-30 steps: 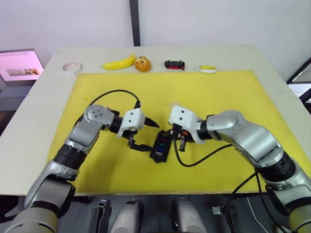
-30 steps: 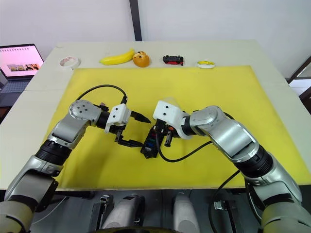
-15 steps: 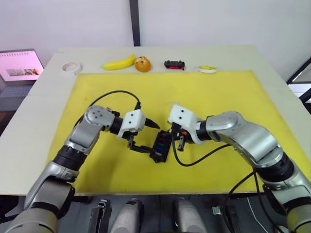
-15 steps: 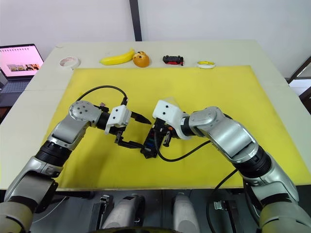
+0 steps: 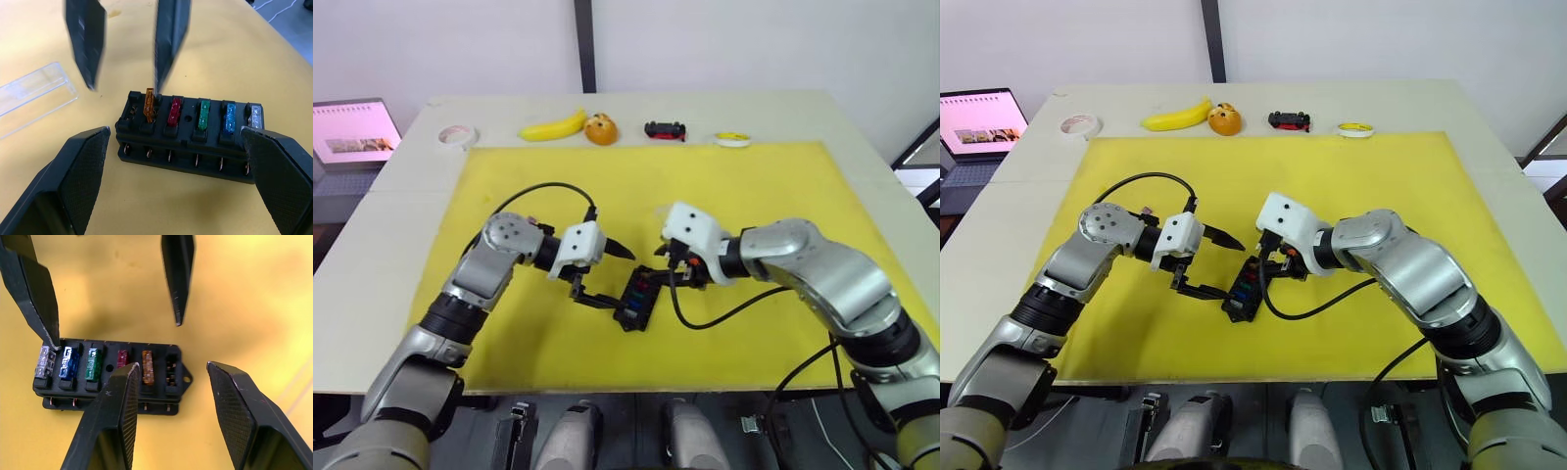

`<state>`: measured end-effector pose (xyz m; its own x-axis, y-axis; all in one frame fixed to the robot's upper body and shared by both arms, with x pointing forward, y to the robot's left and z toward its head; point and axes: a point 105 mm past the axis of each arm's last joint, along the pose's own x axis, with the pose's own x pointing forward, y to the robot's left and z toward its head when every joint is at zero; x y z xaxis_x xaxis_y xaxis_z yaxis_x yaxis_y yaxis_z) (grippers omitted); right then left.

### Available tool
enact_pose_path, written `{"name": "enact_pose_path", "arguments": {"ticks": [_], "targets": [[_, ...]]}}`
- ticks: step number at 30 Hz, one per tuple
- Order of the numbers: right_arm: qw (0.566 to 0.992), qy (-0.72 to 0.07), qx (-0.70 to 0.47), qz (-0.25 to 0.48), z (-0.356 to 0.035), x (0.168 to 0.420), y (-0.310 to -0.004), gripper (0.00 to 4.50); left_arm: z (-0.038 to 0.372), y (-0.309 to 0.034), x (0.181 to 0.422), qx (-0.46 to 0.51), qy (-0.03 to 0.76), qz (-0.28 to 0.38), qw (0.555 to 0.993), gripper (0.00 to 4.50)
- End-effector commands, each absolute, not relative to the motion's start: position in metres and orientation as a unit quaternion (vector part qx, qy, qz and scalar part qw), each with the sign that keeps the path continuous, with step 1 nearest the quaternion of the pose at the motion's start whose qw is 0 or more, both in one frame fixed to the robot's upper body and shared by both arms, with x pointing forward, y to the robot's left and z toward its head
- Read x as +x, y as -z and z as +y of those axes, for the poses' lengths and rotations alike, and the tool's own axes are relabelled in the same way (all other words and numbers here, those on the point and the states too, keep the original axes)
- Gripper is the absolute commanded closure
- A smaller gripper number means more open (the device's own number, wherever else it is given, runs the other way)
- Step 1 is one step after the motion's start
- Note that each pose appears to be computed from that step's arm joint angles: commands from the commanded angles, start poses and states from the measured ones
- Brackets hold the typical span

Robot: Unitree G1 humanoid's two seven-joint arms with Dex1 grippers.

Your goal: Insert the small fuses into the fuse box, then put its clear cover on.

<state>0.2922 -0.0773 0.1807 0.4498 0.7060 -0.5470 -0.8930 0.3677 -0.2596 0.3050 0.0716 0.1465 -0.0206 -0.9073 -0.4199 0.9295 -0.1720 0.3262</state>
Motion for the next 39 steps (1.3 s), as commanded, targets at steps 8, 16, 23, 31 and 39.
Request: {"name": "enact_pose_path", "arguments": {"ticks": [8,16,23,31,39], "targets": [[0.815,-0.557,-0.141,0.077,-0.070,0.274,-0.191,2.93,0.083,-0.165,0.304,0.267,0.713,0.004,0.648,0.00],[0.838,-0.528,-0.106,0.083,-0.079,0.288,-0.168,4.47,0.081,-0.167,0.303,0.269,0.716,0.000,0.644,0.00],[0.837,-0.529,-0.103,0.092,-0.077,0.288,-0.159,4.47,0.079,-0.166,0.305,0.273,0.712,-0.001,0.647,0.00],[0.834,-0.525,-0.118,0.124,-0.077,0.286,-0.144,4.47,0.079,-0.166,0.308,0.274,0.709,0.000,0.649,0.00],[0.835,-0.510,-0.127,0.163,-0.081,0.288,-0.128,4.47,0.079,-0.167,0.308,0.273,0.709,-0.001,0.650,0.00]]}}
